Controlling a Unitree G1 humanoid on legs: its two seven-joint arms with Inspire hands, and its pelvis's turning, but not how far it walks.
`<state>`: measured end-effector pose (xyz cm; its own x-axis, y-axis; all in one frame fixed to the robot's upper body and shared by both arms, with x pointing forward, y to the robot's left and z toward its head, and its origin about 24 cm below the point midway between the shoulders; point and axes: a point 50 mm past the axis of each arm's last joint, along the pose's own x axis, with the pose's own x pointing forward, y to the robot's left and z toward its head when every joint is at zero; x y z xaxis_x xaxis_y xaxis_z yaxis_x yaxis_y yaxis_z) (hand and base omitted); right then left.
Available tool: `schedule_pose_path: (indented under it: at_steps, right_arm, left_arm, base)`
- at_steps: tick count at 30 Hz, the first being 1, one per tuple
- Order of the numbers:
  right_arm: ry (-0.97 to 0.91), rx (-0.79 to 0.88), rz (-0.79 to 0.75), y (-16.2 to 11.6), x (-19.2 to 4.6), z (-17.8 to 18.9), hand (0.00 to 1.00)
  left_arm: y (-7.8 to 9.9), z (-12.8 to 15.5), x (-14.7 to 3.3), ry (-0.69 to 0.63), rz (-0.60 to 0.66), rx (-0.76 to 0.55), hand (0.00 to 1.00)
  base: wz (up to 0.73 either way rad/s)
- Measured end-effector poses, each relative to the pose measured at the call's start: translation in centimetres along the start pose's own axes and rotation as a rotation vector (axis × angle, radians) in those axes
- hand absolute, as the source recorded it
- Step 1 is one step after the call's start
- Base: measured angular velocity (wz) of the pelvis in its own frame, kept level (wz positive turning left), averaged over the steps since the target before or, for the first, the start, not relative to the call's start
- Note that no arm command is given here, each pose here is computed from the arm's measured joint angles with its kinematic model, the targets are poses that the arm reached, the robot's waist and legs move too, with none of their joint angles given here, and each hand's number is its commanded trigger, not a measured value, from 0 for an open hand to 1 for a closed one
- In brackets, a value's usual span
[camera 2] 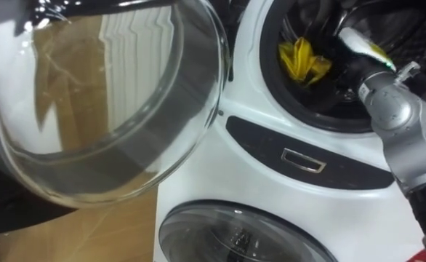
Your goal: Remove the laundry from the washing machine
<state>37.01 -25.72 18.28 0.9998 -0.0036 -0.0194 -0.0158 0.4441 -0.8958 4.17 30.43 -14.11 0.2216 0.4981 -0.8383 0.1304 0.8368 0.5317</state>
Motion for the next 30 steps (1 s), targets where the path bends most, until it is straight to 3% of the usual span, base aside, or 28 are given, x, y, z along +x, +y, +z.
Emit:
schedule_pose_path:
  at_steps: [30]
  right_arm:
    - [0.000,0.070,-0.005,-1.06,0.12,0.00,1.00]
  left_arm:
    - [-0.03,0.14,0.11,-0.021,-0.010,0.019,0.00]
  base:
    - [-0.01]
